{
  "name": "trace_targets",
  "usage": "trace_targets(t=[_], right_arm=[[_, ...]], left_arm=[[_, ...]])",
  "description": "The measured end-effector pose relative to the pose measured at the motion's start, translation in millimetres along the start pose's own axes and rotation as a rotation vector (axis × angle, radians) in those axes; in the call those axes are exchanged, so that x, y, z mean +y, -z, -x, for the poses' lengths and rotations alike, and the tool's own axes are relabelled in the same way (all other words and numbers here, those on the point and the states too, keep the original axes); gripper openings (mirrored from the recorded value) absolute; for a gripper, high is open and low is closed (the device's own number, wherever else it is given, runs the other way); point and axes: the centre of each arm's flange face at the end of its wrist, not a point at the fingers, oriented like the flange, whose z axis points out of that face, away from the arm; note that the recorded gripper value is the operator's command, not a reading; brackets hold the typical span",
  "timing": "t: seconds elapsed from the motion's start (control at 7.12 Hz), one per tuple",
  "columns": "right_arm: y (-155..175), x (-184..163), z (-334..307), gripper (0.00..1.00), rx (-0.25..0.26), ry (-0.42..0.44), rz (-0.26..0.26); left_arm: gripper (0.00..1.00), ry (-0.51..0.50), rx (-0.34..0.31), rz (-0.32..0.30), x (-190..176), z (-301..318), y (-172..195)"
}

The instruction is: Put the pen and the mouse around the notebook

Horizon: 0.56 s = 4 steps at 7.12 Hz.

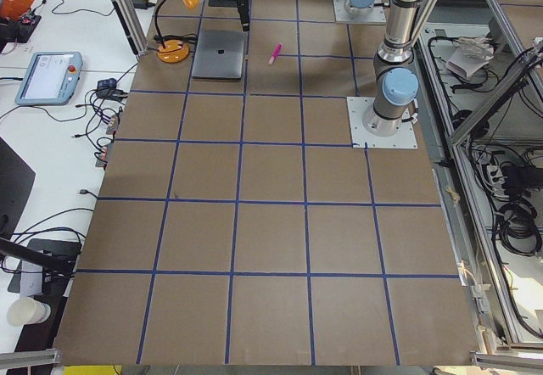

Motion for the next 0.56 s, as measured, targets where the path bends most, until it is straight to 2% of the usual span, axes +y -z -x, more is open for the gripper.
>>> trace_targets(t=[0.28, 0.56], right_arm=[[79, 29, 81, 1.00, -0.004, 0.084, 0.030], [168, 91, 163, 1.00, -0.006, 0.116, 0.048]], left_arm=[[1.00, -0.053, 0.026, -0.082, -12, 3, 8], [1.00, -0.056, 0.044, -0.097, -14, 2, 8]])
